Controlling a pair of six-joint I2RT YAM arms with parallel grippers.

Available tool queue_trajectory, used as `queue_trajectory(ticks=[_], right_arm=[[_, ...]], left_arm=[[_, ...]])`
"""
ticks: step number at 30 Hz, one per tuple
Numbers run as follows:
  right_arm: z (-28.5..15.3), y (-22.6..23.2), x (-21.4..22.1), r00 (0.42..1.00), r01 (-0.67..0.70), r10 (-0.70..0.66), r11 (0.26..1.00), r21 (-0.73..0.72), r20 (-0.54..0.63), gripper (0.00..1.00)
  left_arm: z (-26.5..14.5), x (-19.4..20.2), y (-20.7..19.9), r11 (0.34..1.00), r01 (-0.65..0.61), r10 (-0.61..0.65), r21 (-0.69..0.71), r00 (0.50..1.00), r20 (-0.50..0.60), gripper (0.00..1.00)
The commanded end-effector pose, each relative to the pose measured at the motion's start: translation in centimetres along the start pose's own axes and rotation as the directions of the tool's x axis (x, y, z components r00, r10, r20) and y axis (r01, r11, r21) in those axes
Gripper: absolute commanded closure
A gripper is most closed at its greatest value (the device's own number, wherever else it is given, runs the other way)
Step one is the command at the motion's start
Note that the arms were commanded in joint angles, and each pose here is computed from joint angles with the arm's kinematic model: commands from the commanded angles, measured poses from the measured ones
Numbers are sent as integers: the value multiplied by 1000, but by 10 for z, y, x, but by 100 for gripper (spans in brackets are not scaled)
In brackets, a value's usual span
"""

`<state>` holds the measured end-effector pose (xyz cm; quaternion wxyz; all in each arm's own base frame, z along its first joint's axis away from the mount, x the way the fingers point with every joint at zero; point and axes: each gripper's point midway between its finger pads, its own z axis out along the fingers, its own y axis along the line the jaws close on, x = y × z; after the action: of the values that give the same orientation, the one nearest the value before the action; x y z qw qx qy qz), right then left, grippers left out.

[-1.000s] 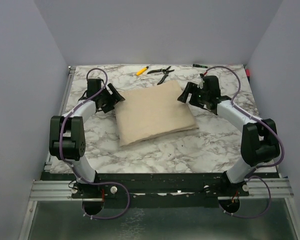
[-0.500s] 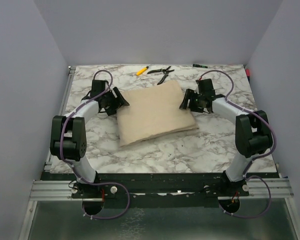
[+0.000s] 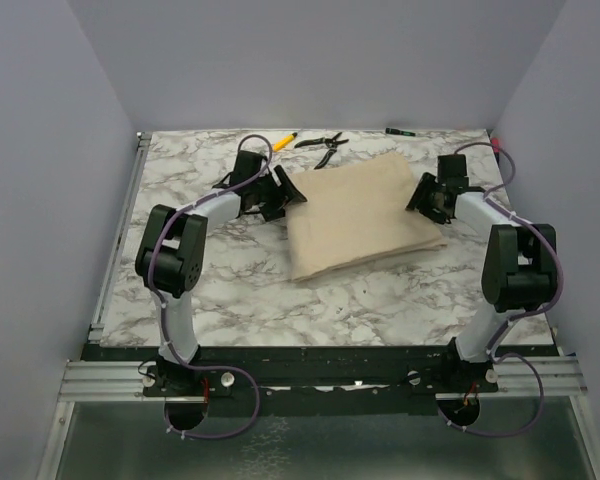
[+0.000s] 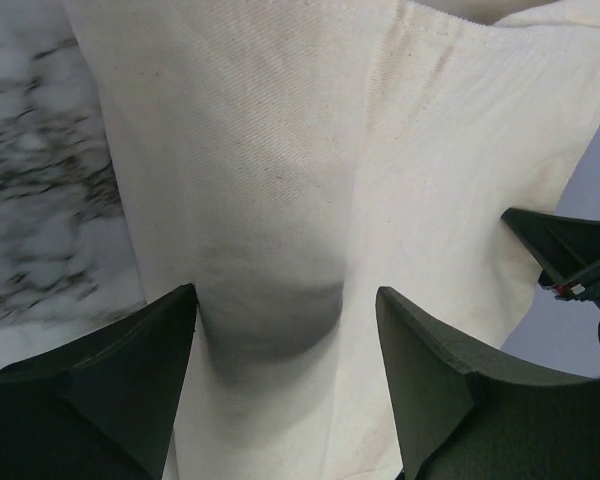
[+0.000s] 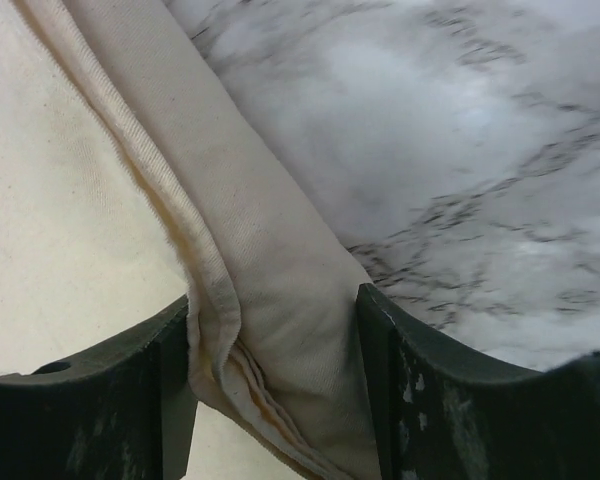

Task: Open and lay out the surgical kit
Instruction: Move the surgical kit at the center of the board, then open the surgical kit at the center of the board.

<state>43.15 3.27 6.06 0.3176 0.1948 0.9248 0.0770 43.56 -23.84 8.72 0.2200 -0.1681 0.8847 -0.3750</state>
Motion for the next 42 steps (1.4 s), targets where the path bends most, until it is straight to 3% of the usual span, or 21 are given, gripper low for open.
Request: queue_trajectory(ticks=[1, 7, 15, 25, 28, 32, 34, 42], right_arm=[[-8, -73, -1, 999, -38, 37, 969, 244, 9, 40], [-31, -133, -19, 985, -172, 154, 894, 413, 77, 35], [-72, -102, -48, 977, -180, 145, 955, 235, 156, 22], [-112, -119, 12, 935, -322, 267, 914, 245, 234, 21], [-109, -123, 35, 923, -363, 313, 902, 234, 225, 25], [-105, -125, 44, 917, -379, 333, 897, 227, 219, 44], [-103, -126, 41, 917, -378, 329, 896, 233, 224, 49], [-102, -130, 19, 914, -377, 311, 888, 263, 259, 51]], left_arm=[[31, 2, -45, 993, -3, 7, 116, 1000, -28, 26], [43, 5, -48, 998, -36, 33, 43, 997, 63, 22], [23, 5, -60, 989, -140, 134, 44, 985, 106, 20], [-26, 8, -38, 952, -291, 303, -98, 942, 147, 21], [-34, 11, -39, 948, -303, 314, -94, 938, 147, 21], [-39, 17, -32, 946, -308, 320, -105, 937, 138, 21], [-39, 20, -27, 945, -307, 321, -115, 938, 128, 21], [-41, 23, -23, 935, -334, 347, -123, 931, 111, 22]])
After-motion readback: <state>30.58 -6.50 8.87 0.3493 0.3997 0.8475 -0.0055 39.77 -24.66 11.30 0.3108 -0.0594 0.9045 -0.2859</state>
